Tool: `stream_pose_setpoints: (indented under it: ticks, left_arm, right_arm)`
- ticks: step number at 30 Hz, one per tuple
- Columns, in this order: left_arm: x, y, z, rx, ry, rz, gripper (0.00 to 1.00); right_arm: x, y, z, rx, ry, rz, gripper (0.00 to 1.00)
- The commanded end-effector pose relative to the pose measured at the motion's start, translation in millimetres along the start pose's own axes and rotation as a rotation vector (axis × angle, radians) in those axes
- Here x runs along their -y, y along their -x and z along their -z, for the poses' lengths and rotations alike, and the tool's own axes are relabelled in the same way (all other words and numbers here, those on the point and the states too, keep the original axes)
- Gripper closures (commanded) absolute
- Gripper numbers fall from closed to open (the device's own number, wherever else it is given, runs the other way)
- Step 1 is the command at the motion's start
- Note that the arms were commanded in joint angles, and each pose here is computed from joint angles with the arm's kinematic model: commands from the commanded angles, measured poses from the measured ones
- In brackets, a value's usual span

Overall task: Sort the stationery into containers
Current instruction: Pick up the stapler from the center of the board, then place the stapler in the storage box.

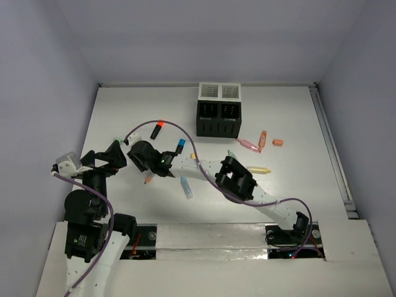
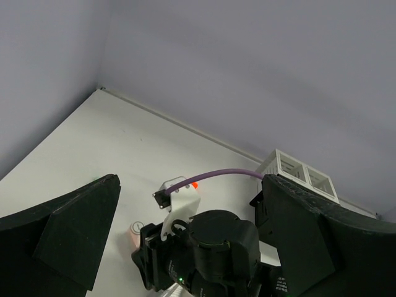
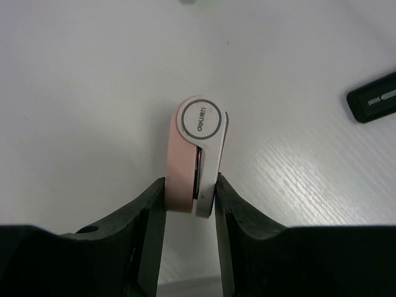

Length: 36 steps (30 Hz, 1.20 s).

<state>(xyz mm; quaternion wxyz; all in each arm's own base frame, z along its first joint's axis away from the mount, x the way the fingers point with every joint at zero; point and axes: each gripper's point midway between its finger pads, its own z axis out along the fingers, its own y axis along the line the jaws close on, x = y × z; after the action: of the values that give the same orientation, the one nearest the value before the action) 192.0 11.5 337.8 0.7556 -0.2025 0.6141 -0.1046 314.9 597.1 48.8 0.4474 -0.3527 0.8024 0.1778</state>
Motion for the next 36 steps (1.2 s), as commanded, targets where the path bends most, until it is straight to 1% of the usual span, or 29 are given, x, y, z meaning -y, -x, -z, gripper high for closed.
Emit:
stream_pose_setpoints:
  ticks: [1,3,4,5,6,7,8,9,10,11,12,13,14,15,16,17,18,19,20,21,24,26,27,29,31,32,33,34,36]
  left_arm:
    - [10,16,0,0.042,-0.037,0.018,0.01]
    - [11,14,0,0.035,-0.043,0.015,0.01]
    - [11,14,0,0.033,-0.045,0.016,0.01]
    - [12,14,0,0.032,-0.050,0.013,0.01]
    - [14,12,-1,0.024,-0.058,0.013,0.01]
    - [15,11,-1,0.022,-0.064,0.009,0.01]
    - [16,10,-2,0.019,-0.071,0.008,0.01]
    - [19,9,-2,0.014,-0.090,0.005,0.01]
    - [22,8,-2,0.011,-0.102,0.003,0.01]
    - [24,7,-2,0.009,-0.113,0.003,0.01]
    - [28,6,-2,0.002,-0.138,-0.001,0.01]
    - [30,5,-2,-0.002,-0.148,-0.004,0.01]
    - [31,5,-2,-0.002,-0.156,-0.003,0.01]
    - [33,4,-3,-0.007,-0.162,-0.006,0.01]
    - [32,3,-3,-0.008,-0.160,-0.005,0.01]
    - [32,2,-4,-0.012,-0.159,-0.006,0.01]
    - [34,0,-5,-0.023,-0.168,-0.006,0.01]
    - [35,-2,-5,-0.026,-0.173,-0.007,0.01]
    - [36,-4,-6,-0.033,-0.177,-0.009,0.01]
    - [38,-7,-7,-0.045,-0.188,-0.013,0.01]
    - [43,-11,-8,-0.060,-0.212,-0.016,0.01]
    - [45,-18,-12,-0.089,-0.219,-0.025,0.01]
    - [47,-24,-15,-0.114,-0.229,-0.034,0.01]
    - [52,-31,-17,-0.144,-0.250,-0.040,0.01]
    - [61,-47,-21,-0.205,-0.299,-0.057,0.01]
    - [66,-54,-21,-0.237,-0.329,-0.061,0.01]
    - [73,-60,-19,-0.268,-0.370,-0.064,0.01]
    - [74,-71,-23,-0.307,-0.377,-0.075,0.01]
    - [80,-81,-22,-0.352,-0.412,-0.078,0.01]
  right_arm:
    - [-4,79,21,0.235,0.000,-0.061,0.92]
    - [6,101,33,0.305,-0.010,-0.088,0.94]
    - [18,134,58,0.371,-0.010,-0.117,0.94]
    - [20,153,73,0.430,-0.002,-0.132,0.94]
    - [33,142,76,0.412,-0.017,-0.125,0.94]
    - [51,173,108,0.478,-0.030,-0.147,0.94]
    - [62,182,120,0.506,-0.042,-0.148,0.93]
    - [74,167,124,0.478,-0.060,-0.139,0.93]
    - [90,190,156,0.528,-0.067,-0.158,0.93]
    - [114,190,165,0.526,-0.097,-0.166,0.93]
    - [126,189,173,0.520,-0.099,-0.168,0.93]
    - [139,176,177,0.487,-0.107,-0.167,0.93]
    - [151,181,197,0.482,-0.107,-0.173,0.93]
    - [173,178,201,0.461,-0.112,-0.176,0.93]
    - [183,172,205,0.435,-0.112,-0.175,0.93]
    - [192,158,206,0.371,-0.110,-0.167,0.93]
    - [210,156,214,0.356,-0.103,-0.168,0.92]
    - [218,150,215,0.330,-0.104,-0.167,0.92]
    - [226,140,217,0.274,-0.105,-0.163,0.92]
    - [240,135,219,0.252,-0.102,-0.169,0.92]
    - [257,123,222,0.193,-0.090,-0.167,0.93]
    - [274,111,218,0.147,-0.091,-0.166,0.93]
    - [279,114,219,0.149,-0.086,-0.168,0.93]
    - [296,103,212,0.114,-0.091,-0.183,0.93]
    - [300,104,209,0.107,-0.055,-0.192,0.93]
    - [304,93,202,0.072,-0.053,-0.199,0.93]
    - [304,92,200,0.067,-0.048,-0.200,0.93]
    - [303,95,199,0.071,-0.038,-0.199,0.93]
    - [309,85,191,0.032,-0.040,-0.173,0.93]
